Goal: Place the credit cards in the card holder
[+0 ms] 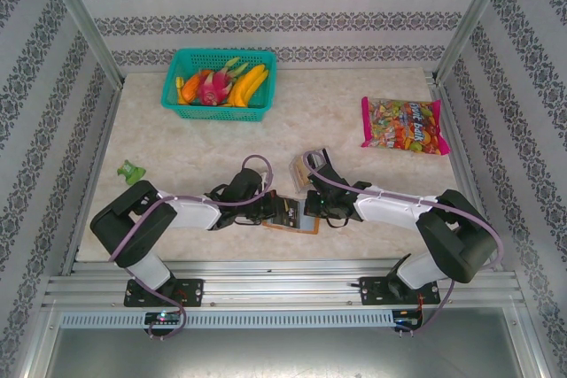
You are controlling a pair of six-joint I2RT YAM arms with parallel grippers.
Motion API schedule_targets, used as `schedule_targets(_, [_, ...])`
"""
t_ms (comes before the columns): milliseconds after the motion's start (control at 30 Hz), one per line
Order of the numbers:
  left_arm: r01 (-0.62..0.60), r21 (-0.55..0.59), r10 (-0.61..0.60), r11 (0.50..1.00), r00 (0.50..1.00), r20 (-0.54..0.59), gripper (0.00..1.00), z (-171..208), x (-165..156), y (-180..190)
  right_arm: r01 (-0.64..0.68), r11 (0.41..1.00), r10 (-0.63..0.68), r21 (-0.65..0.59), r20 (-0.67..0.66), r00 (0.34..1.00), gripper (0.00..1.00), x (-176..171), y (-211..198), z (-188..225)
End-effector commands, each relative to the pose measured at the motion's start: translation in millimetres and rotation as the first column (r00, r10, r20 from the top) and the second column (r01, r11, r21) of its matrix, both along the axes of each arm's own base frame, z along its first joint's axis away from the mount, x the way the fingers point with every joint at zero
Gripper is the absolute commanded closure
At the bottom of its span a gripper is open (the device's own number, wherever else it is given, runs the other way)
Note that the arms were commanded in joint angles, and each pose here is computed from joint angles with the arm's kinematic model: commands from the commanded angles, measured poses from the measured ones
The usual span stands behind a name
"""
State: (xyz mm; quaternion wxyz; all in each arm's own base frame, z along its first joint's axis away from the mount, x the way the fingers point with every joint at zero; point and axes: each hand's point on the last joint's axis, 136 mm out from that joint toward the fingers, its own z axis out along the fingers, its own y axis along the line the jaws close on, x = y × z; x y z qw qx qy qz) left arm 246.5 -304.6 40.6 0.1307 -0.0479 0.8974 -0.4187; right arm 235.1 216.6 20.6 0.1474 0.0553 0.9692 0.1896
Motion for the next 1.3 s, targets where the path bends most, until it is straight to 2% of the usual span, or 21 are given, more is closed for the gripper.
schedule_targets(0, [0.077,0.065,-0.074,0.995,0.996,-0.043,1.0,-11.4,-22.8,1.8,0.031,0.989,-0.048,-0.146,-0.118,0.992,0.97,-25.7,-37.0,-37.7])
schedule_targets(167, [0.122,0.113,-0.119,0.986,0.992,-0.032,1.0,-11.1,-21.8,2.6,0.031,0.989,-0.048,-0.144,-0.119,0.992,0.96,-26.0,-36.8,-37.4])
schedule_targets(367, [0.158,0.055,-0.155,0.986,0.987,-0.045,1.0,-13.6,-18.1,-14.4,0.028,0.989,-0.045,-0.146,-0.121,0.992,0.96,-25.7,-36.4,-37.7])
schedule_targets(567, [0.18,0.059,-0.176,0.982,0.982,-0.06,1.0,-15.8,-20.4,-15.9,0.032,0.989,-0.05,-0.145,-0.121,0.991,0.95,-25.3,-36.7,-36.8])
schedule_targets(767, [0.093,0.051,-0.091,0.994,0.995,-0.046,0.95,-12.2,-8.8,-14.8,0.032,0.992,-0.045,-0.118,-0.106,0.993,0.93,-23.5,-32.9,-27.8])
schedule_targets(900, [0.05,0.031,-0.049,0.998,0.998,-0.033,1.0,-7.9,-3.2,-14.7,0.04,0.992,-0.049,-0.118,-0.073,0.996,0.91,-23.0,-37.0,-14.5])
schedule_targets(1033, [0.032,0.007,-0.032,0.999,0.999,-0.038,1.0,-9.8,-2.9,-17.2,0.066,0.989,-0.073,-0.131,-0.048,0.996,0.87,-24.1,-49.3,-5.6])
schedule_targets(1267, [-0.017,0.005,0.017,1.0,0.999,-0.033,1.0,-12.4,-1.2,-16.5,0.094,0.981,-0.111,-0.171,-0.092,0.99,0.84,-33.5,-71.4,-17.7])
